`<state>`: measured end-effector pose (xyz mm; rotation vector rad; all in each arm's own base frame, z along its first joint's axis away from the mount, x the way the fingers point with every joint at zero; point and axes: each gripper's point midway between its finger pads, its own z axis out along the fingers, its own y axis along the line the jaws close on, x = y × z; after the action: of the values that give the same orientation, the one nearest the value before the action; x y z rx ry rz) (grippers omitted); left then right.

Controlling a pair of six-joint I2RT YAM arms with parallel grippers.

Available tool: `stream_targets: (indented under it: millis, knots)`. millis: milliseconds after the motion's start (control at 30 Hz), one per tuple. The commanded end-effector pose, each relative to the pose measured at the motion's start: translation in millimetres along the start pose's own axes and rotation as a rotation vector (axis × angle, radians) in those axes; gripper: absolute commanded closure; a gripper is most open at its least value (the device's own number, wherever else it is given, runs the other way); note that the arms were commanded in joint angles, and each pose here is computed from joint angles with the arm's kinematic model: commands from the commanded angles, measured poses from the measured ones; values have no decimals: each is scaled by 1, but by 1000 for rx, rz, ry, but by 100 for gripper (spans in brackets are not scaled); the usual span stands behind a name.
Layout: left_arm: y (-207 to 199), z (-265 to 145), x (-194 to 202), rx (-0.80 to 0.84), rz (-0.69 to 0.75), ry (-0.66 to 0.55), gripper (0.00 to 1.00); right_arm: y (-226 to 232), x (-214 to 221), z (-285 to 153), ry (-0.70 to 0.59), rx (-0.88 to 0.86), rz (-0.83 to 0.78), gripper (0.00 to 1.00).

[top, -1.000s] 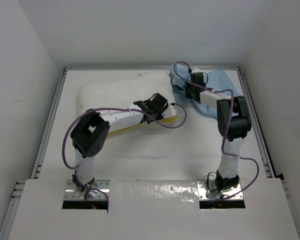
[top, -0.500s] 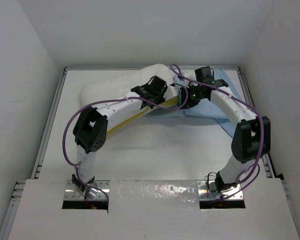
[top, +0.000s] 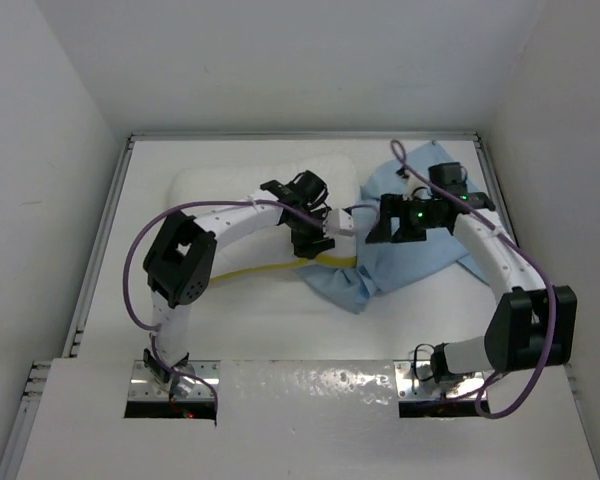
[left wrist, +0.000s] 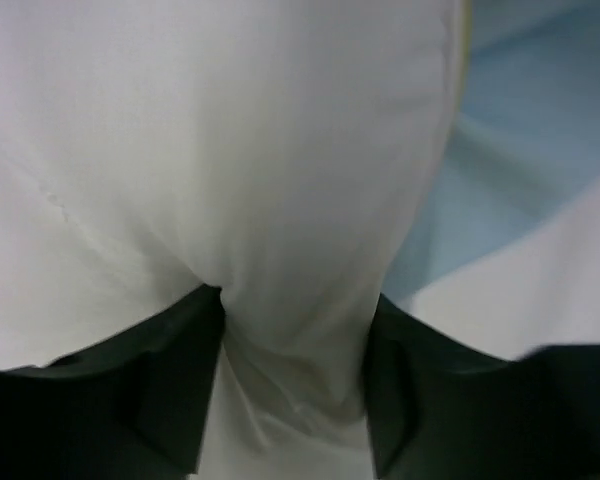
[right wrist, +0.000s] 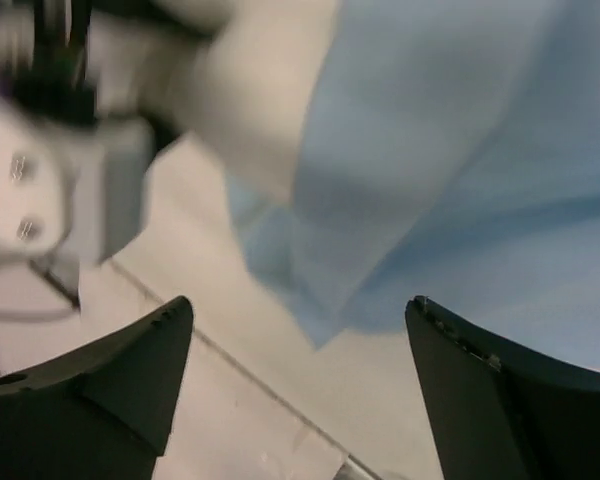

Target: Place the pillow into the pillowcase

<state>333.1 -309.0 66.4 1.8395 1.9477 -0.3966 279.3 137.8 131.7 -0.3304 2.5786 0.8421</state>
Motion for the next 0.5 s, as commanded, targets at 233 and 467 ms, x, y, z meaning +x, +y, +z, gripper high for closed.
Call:
stream_targets:
  millis: [233,467]
  knots:
    - [-4,-130,-62,140,-17,-240,0,-45,-172,-47,-554,143,193,80]
    - [177,-102,-34,-310,-486,-334,0,-66,-201,6,-451,254,209,71]
